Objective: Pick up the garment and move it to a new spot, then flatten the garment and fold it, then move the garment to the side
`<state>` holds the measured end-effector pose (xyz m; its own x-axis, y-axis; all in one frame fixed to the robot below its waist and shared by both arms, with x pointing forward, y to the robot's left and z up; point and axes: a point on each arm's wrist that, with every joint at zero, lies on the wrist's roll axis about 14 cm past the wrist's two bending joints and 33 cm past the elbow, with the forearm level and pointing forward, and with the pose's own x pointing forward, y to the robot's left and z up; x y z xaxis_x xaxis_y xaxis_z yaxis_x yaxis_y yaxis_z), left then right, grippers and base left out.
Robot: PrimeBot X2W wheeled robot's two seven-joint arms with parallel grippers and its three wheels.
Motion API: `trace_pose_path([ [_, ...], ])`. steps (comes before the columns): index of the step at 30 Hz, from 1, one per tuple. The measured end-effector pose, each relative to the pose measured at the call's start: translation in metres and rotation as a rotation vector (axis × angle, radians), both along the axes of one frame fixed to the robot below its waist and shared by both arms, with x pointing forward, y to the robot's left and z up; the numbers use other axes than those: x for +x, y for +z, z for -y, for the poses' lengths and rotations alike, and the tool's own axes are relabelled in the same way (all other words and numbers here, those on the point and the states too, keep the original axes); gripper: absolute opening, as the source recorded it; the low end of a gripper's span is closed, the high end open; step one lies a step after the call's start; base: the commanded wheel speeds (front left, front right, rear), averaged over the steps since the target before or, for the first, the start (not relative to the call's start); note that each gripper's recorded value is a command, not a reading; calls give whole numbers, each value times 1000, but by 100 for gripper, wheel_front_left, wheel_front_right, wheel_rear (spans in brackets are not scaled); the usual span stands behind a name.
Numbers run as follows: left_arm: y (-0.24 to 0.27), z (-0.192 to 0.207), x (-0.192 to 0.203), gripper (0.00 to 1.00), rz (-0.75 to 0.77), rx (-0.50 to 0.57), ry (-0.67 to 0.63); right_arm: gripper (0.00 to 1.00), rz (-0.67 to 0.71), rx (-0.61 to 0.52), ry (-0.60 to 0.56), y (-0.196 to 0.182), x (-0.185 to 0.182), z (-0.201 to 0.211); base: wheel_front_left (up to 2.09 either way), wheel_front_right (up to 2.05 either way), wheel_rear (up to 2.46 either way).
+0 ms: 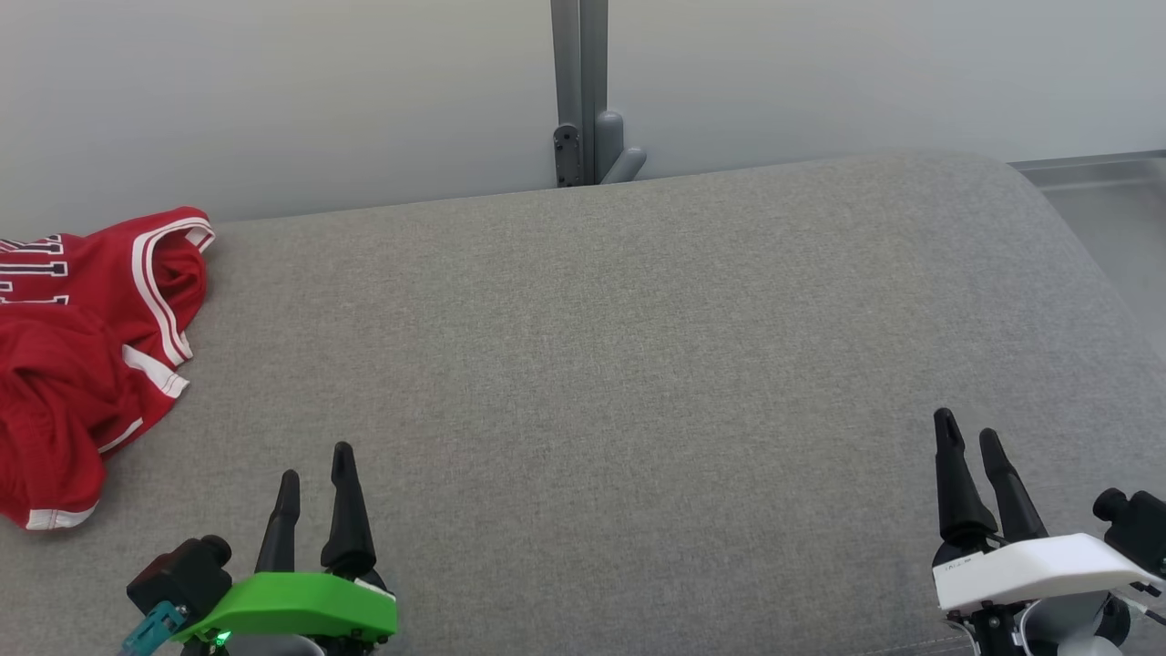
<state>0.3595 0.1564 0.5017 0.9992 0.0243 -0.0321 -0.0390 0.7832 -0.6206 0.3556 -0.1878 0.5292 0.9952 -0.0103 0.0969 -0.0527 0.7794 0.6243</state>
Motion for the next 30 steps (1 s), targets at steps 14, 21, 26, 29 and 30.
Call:
trace_pose_path([
  [14,-7,-17,-11,100,-11,171,60,100,33,-184,64,3,1,-27,0,0,0],
  [21,-9,-19,-13,100,-15,235,71,100,45,-254,90,2,2,-38,0,0,0],
  [26,-11,-19,-15,100,-14,278,72,100,50,-303,111,0,1,-45,0,0,0],
  [29,-12,-20,-16,100,-11,313,70,100,55,-333,121,-1,1,-49,0,0,0],
  [30,-12,-20,-16,100,-10,320,69,100,57,-342,124,-1,1,-50,0,0,0],
])
